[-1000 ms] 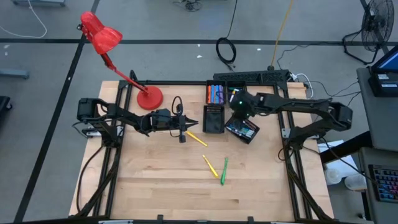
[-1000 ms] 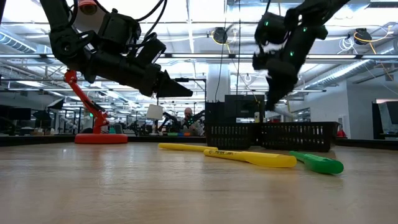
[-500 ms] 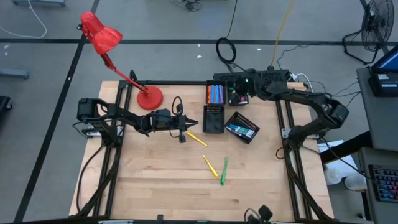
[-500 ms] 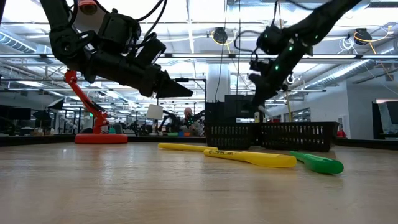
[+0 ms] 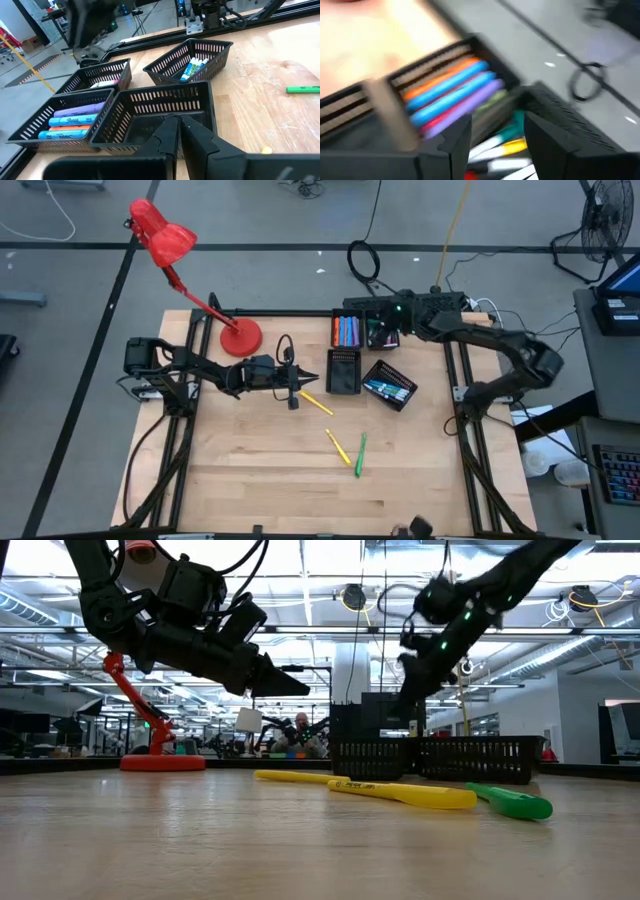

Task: Pick & Place Markers
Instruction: Adjust the bottom right bin

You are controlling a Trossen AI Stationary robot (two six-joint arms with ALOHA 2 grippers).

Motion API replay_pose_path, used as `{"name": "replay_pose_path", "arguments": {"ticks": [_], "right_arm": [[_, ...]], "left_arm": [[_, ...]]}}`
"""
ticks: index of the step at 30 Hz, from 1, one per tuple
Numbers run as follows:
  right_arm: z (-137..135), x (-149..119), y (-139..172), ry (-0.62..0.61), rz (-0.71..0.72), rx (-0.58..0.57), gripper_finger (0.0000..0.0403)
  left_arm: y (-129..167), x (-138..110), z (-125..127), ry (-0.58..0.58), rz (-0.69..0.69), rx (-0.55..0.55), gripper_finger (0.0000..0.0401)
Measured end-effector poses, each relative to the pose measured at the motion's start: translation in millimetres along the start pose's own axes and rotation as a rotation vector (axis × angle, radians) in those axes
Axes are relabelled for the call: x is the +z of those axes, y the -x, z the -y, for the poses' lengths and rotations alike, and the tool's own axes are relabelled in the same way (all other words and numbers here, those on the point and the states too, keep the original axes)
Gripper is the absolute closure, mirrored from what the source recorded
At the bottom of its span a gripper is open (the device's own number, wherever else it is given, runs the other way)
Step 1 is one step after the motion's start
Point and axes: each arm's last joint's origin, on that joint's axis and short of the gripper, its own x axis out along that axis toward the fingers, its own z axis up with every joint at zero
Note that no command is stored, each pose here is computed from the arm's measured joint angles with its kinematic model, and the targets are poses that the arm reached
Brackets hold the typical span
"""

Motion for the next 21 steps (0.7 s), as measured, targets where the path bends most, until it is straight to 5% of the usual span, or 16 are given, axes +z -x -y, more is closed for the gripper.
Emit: {"name": "replay_pose_path", "arguments": {"ticks": [4,9,14,21], "right_arm": [[-29.6,-6.3,41.6,0.09,-0.082,0.148,0.0275],[-76.0,-33.6,91.5,0.159,-0.261,0.328,0.0382],[-122.8,-75.8,101.0,0.387,-0.316,0.496,0.0398],[-132.5,-112.0,121.8,0.34,-0.554,0.274,0.0402]], "left_arm": [[0.0,-0.1,0.0,0.0,-0.001,0.0,0.0375],[0.0,-0.1,0.0,-0.007,-0.001,0.0,0.0375],[0.0,0.0,0.0,-0.031,0.0,0.0,0.0375],[0.0,0.0,0.0,-0.015,0.0,0.0,0.0375]]}}
